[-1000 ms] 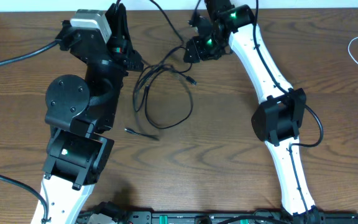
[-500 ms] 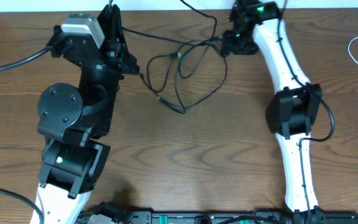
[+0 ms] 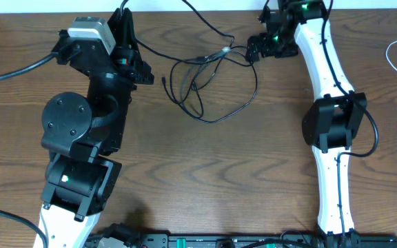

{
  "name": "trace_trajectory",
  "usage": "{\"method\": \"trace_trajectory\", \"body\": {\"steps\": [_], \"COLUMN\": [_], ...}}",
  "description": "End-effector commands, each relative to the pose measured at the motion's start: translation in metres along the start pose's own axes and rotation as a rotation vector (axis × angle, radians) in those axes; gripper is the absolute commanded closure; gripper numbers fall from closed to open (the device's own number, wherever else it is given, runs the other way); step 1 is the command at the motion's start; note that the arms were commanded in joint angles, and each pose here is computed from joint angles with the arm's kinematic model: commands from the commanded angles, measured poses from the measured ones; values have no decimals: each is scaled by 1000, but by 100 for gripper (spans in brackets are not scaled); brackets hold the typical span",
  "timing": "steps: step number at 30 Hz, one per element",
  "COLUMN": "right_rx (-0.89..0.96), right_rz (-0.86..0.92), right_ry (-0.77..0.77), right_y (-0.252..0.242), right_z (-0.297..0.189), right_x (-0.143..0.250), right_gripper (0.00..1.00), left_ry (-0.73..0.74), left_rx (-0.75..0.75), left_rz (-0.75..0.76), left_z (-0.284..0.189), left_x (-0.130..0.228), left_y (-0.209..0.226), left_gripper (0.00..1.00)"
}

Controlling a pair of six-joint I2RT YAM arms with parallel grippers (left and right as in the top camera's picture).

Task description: Untangle cables

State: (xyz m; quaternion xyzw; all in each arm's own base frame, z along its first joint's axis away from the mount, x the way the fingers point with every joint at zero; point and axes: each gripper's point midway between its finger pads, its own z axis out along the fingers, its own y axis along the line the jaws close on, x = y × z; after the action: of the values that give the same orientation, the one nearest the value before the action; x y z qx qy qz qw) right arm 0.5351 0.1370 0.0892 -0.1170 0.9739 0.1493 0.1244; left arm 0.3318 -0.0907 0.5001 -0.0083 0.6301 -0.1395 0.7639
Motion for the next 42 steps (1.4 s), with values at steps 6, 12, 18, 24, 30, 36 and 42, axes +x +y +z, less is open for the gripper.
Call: {"method": "trace_trajectory", "body": {"steps": [6,12,18,24,30,36,42], "right_rx": [-128,-231,-296,-408,-417,-420,-424], "right_rz": [-220,-339,-464,-593,-687,-760,-726], "right_ry": [-315,-390,-373,-382,-363,-422,-557], "right_y": [66,109,141,172,187,207,220], "right_z": [-137,-165,-160,-162,-155,-154,-170], "right_x": [-39,-41,-31,-21,-11,-20,-51], "right_gripper": [1,1,1,1,1,16,44], "left_ry": [69,242,370,421,432,472,565], "left_rx": [-22,20,145,188,234,351,419], "left_rz": [-76,-124,-133,-139,-148,-174,-224], "left_z": [5,7,1,-5,-7,-16,-29], "left_x": [16,61,89,99,100,104,118], "left_y": [3,-5,-26,-33,-41,-61,-72], "left_gripper": [93,92,93,93,93,93,92]}}
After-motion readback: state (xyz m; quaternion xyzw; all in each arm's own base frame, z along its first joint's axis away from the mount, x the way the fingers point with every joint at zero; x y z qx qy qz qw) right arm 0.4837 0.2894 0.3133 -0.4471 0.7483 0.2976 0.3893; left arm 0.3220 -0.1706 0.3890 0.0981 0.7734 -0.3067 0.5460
